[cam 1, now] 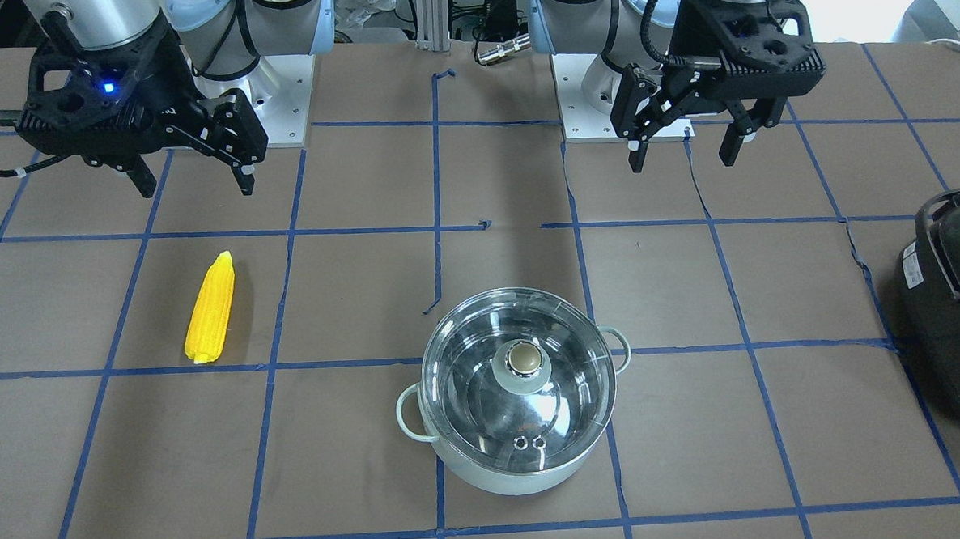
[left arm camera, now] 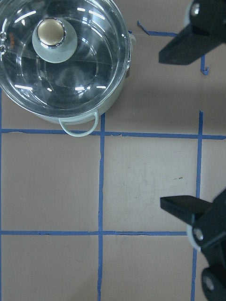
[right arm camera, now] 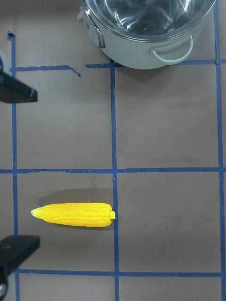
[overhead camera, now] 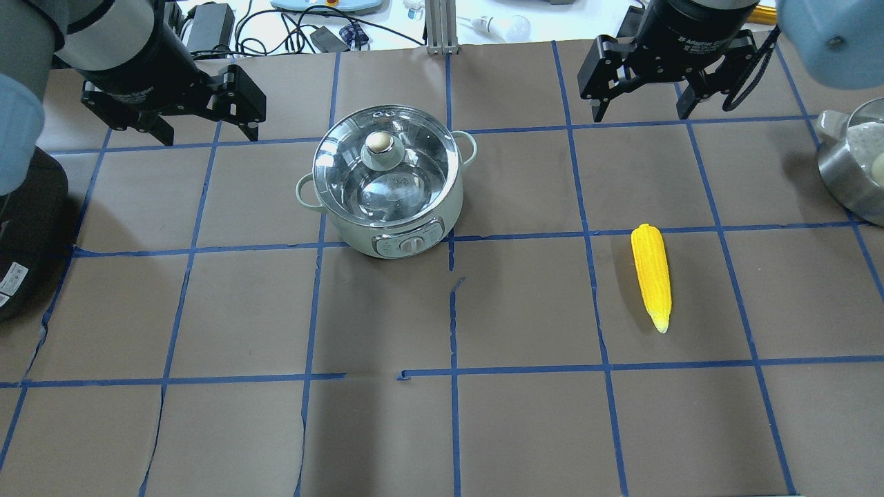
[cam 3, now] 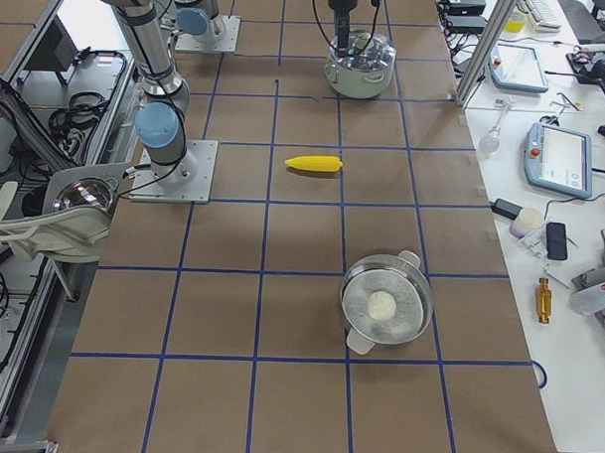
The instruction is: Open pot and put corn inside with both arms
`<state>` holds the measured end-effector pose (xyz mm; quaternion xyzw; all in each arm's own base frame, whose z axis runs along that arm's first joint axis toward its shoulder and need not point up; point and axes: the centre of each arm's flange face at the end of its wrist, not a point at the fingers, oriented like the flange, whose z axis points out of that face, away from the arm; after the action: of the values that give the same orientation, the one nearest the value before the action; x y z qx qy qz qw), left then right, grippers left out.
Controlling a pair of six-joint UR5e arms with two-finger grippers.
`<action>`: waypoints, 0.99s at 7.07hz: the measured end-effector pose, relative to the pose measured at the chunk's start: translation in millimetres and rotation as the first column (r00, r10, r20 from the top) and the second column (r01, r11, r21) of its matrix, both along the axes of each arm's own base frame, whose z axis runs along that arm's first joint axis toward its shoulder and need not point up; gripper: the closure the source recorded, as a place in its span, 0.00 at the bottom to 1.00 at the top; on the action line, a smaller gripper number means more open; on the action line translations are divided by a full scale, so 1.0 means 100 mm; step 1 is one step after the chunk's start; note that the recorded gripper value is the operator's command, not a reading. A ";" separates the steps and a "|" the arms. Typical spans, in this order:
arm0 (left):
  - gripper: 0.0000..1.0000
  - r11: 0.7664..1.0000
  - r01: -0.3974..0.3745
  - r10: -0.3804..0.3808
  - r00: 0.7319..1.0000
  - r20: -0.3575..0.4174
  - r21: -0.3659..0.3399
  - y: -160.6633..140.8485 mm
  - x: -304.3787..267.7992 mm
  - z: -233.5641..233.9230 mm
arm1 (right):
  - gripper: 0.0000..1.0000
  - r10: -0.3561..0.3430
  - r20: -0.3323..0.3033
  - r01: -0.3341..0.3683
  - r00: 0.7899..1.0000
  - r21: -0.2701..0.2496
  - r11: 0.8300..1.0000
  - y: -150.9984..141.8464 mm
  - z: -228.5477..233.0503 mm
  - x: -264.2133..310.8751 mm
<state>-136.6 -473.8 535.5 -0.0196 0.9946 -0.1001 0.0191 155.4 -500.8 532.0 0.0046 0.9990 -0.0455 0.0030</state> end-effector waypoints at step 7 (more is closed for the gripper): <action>0.00 1.000 -0.009 0.009 1.000 -0.003 -0.001 -0.01 0.00 0.01 | 0.00 0.000 0.000 0.000 1.000 0.000 1.000 0.00 0.00 0.00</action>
<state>-137.0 -474.4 536.2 -0.0244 0.9945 -0.1006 0.0181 155.1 -500.7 532.2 0.0049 0.9990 -0.0454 0.0030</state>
